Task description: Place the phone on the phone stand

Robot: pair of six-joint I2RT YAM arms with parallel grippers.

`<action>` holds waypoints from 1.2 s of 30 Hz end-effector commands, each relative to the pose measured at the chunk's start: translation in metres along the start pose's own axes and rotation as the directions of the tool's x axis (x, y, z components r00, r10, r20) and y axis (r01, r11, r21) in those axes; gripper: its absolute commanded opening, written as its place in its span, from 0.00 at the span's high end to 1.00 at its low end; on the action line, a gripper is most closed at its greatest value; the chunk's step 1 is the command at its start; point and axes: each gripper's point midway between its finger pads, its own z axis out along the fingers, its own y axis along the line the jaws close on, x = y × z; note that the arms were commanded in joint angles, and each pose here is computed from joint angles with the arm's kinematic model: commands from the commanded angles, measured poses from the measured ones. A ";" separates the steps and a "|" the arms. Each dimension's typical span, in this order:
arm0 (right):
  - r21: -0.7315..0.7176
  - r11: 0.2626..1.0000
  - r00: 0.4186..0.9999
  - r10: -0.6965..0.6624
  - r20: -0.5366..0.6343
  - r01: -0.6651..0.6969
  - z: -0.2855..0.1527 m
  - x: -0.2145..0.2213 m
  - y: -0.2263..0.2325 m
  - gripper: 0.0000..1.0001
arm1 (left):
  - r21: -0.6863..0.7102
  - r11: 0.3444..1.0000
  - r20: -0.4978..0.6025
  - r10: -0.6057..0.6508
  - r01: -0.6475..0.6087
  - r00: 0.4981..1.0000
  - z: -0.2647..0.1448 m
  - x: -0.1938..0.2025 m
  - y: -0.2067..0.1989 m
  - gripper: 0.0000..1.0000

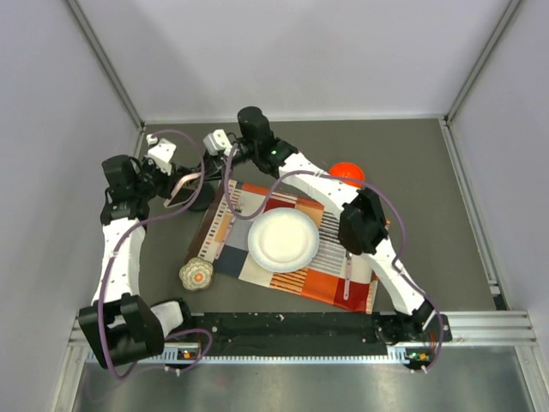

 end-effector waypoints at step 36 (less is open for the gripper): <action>-0.015 0.965 0.956 -0.256 0.140 0.261 -0.035 -0.014 -0.031 1.00 | 0.142 0.958 0.100 0.237 -0.249 0.966 -0.004 -0.029 -0.043 1.00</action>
